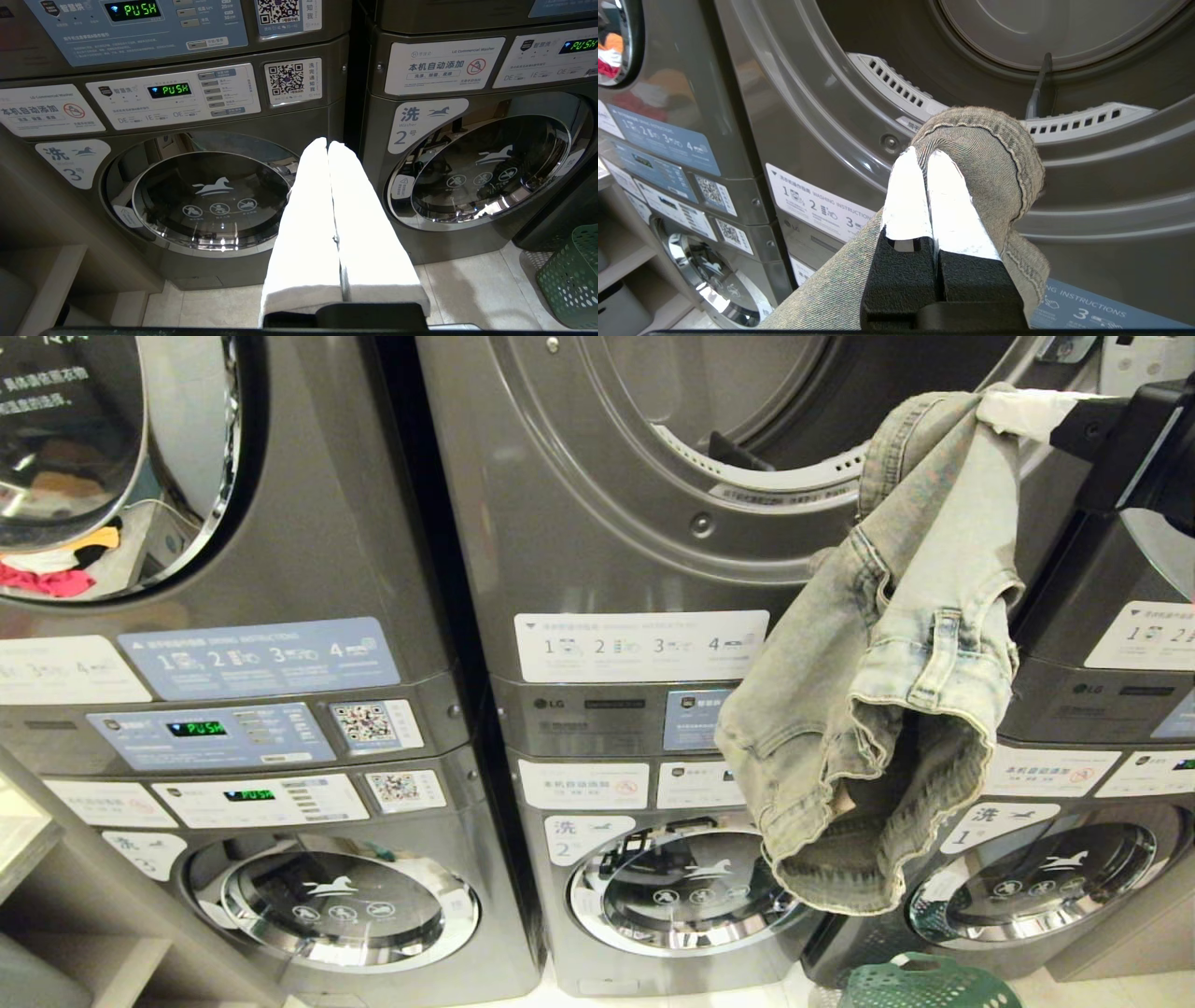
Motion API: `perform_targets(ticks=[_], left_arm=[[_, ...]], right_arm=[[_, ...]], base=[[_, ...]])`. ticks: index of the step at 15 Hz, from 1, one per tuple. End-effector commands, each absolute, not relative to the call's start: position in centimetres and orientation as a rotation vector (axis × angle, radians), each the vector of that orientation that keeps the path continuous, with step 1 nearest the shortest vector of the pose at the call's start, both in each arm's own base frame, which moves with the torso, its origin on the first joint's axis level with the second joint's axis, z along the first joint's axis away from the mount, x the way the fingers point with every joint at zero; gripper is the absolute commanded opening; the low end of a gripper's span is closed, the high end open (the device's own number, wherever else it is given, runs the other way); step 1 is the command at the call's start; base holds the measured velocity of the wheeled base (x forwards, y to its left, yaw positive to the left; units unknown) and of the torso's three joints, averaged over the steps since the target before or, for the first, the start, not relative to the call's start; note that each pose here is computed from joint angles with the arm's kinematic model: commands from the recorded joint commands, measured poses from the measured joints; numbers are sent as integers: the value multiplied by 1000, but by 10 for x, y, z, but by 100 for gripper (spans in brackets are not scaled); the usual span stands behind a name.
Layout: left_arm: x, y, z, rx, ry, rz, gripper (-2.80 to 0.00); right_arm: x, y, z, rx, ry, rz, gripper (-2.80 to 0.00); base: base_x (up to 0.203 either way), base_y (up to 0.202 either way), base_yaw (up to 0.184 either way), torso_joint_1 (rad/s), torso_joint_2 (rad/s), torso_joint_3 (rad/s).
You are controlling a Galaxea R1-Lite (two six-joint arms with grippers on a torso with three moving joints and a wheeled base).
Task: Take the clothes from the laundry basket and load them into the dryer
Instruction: Put the clothes in the dryer
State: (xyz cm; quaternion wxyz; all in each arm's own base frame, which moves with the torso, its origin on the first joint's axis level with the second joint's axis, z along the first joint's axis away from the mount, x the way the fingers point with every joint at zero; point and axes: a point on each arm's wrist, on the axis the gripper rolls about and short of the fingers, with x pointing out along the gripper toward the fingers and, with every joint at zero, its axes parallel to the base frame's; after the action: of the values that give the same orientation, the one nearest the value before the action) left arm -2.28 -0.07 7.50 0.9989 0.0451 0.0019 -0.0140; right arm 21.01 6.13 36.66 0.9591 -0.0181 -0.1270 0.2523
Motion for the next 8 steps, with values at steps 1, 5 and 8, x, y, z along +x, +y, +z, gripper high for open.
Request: perform_targets(ticks=[1,5,8], left_arm=[[-23,-1,75,90,3,-28,-280],[-23,-1,75,90,3,-28,-280],[-23,-1,75,90,3,-28,-280]], right_arm=[[211,62,365,-37,-253,510,-280],[211,62,364,-37,-252,510,-280],[211,62,364,-37,-252,511,-280]], base=[[0,0,0,0,0,0],[0,0,0,0,0,0],[0,0,0,0,0,0]])
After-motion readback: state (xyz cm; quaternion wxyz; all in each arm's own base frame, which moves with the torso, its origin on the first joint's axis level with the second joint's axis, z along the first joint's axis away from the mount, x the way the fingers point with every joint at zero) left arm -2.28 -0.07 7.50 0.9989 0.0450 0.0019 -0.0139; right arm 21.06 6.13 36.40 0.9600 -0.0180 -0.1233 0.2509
